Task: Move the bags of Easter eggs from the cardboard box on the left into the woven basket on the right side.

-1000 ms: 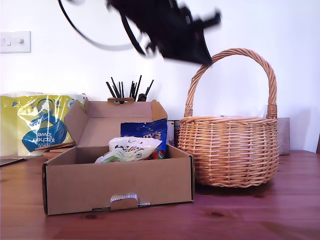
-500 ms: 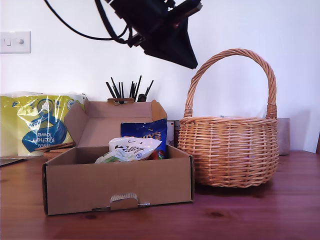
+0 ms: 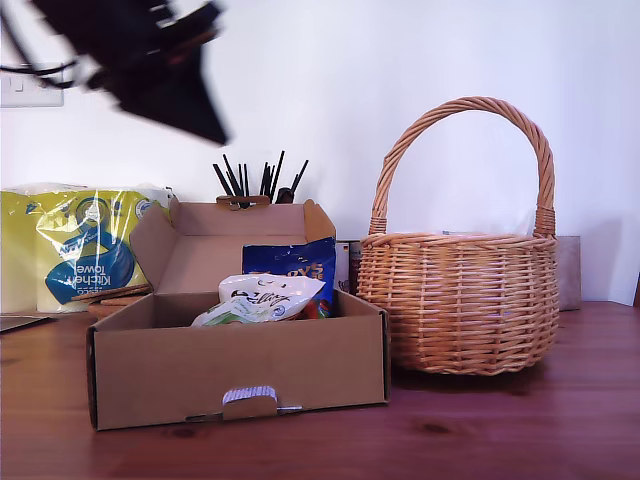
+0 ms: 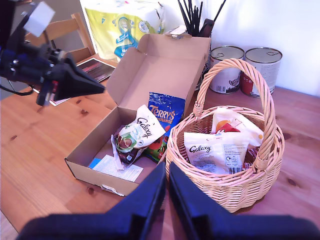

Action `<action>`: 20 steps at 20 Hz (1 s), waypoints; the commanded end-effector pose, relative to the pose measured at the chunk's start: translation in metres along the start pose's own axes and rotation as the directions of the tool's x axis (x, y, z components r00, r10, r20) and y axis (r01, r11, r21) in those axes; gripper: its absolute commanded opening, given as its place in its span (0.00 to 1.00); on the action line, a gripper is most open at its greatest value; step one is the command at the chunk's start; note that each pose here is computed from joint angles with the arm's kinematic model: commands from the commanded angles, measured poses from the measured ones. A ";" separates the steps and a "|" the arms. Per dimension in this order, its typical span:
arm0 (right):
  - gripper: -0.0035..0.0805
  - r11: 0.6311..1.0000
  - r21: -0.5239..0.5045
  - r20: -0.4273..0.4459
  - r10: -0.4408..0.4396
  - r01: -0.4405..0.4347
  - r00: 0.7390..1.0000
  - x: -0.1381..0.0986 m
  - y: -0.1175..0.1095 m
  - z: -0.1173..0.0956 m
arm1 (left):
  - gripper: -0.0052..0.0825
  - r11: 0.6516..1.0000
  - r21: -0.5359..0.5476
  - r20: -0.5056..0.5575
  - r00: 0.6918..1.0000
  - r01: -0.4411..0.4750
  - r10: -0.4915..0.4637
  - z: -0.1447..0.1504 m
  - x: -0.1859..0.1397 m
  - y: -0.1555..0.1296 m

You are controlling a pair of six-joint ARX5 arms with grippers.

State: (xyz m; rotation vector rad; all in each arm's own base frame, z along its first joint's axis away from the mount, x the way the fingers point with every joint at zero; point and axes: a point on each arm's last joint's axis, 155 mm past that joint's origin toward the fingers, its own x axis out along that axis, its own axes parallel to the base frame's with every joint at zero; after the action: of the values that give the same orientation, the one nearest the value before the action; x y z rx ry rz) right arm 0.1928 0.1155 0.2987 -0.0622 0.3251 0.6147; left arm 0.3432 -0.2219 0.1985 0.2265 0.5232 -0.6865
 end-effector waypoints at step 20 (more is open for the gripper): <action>0.03 1.000 -0.013 0.023 0.008 -0.008 1.000 0.002 0.001 0.004 | 0.93 0.993 -0.032 -0.246 0.964 -0.116 0.104 -0.110 0.113 0.049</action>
State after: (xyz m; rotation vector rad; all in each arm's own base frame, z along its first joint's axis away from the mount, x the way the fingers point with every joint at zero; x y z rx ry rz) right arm 0.1945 0.1162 0.3043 -0.0634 0.3007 0.6160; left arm 0.4043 -0.2064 0.0551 0.2928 0.7419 -0.5557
